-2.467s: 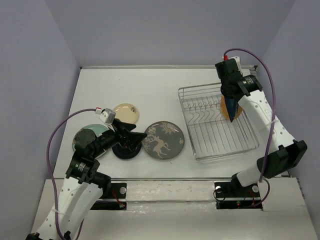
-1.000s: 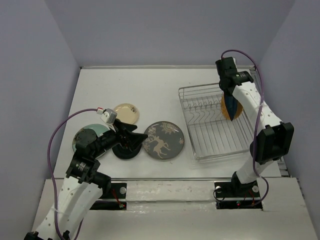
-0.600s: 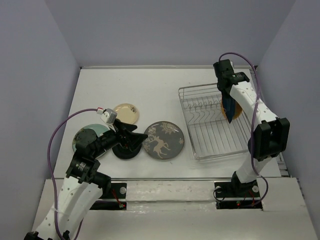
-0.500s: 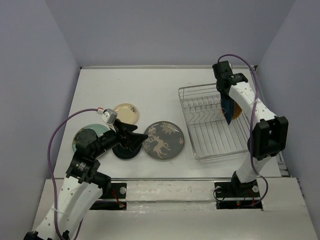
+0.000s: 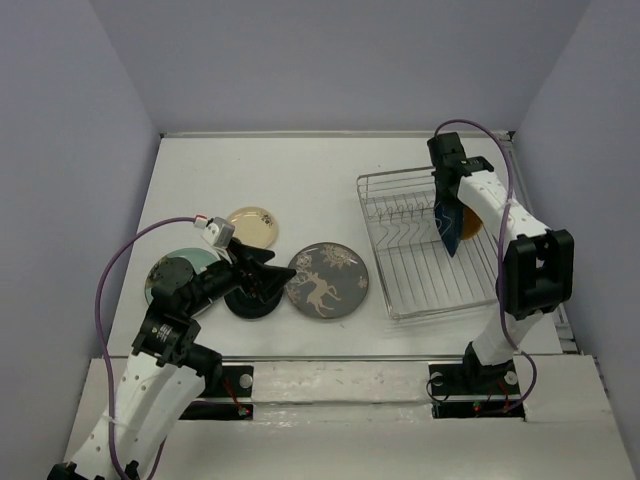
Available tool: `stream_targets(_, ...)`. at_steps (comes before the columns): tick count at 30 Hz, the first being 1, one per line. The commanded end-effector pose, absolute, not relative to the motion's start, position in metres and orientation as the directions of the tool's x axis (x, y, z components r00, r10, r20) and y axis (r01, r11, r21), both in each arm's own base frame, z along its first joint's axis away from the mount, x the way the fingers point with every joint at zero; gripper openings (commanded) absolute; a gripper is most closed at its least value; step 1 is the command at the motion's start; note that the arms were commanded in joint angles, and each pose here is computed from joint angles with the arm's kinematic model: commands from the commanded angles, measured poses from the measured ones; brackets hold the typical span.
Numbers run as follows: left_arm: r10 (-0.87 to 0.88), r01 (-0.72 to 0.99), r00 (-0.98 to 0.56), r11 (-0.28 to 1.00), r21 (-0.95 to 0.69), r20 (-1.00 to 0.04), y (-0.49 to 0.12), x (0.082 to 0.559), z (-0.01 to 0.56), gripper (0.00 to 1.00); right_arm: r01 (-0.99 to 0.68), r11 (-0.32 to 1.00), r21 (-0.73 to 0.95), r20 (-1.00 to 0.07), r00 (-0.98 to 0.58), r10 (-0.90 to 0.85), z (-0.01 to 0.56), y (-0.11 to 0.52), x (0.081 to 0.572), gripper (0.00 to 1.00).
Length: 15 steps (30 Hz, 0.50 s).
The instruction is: Load the plates into the dish rack
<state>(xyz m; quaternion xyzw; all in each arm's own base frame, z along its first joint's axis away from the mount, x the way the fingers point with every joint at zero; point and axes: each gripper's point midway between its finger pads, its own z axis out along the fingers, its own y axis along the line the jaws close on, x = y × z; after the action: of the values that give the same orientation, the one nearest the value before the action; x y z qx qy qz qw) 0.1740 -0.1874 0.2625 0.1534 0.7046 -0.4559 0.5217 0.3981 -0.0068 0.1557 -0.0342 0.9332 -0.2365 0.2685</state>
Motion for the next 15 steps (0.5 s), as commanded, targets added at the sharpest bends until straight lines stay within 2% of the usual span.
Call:
stream_targets(1, -0.260, 0.712, -0.382, 0.529, -0.462, -0.887, -0.189, 0.175, 0.270, 0.99, 0.098, 0.910, -0.403, -0.589, -0.789, -0.176, 0.167, 0.004, 0.422, 0.11)
stream_targets(3, -0.260, 0.707, -0.385, 0.533, -0.464, -0.885, -0.189, 0.176, 0.269, 0.99, 0.126, 0.895, -0.427, -0.590, -0.790, -0.170, 0.169, -0.005, 0.422, 0.20)
stream_targets(4, -0.261, 0.703, -0.383, 0.540, -0.463, -0.886, -0.188, 0.176, 0.268, 0.99, 0.133, 0.892, -0.433, -0.591, -0.789, -0.169, 0.171, -0.007, 0.422, 0.38)
stream_targets(5, -0.265, 0.697, -0.381, 0.547, -0.463, -0.886, -0.187, 0.178, 0.269, 0.99, 0.144, 0.887, -0.438, -0.598, -0.784, -0.168, 0.175, -0.009, 0.422, 0.48)
stream_targets(6, -0.267, 0.692, -0.381, 0.553, -0.464, -0.885, -0.187, 0.179, 0.268, 0.99, 0.154, 0.887, -0.435, -0.606, -0.779, -0.162, 0.178, -0.009, 0.422, 0.62)
stream_targets(7, -0.267, 0.687, -0.385, 0.556, -0.468, -0.883, -0.186, 0.181, 0.268, 0.99, 0.162, 0.885, -0.437, -0.611, -0.775, -0.160, 0.180, -0.010, 0.422, 0.62)
stream_targets(8, -0.266, 0.677, -0.392, 0.564, -0.472, -0.880, -0.186, 0.184, 0.265, 0.99, 0.177, 0.885, -0.431, -0.628, -0.763, -0.153, 0.187, -0.011, 0.421, 0.70)
stream_targets(10, -0.269, 0.666, -0.395, 0.575, -0.475, -0.879, -0.185, 0.187, 0.264, 0.99, 0.203, 0.885, -0.420, -0.650, -0.748, -0.137, 0.194, -0.012, 0.421, 0.78)
stream_targets(15, -0.295, 0.582, -0.389, 0.656, -0.481, -0.873, -0.172, 0.204, 0.260, 0.99, 0.247, 0.934, -0.257, -0.743, -0.669, -0.027, 0.223, 0.004, 0.415, 0.84)
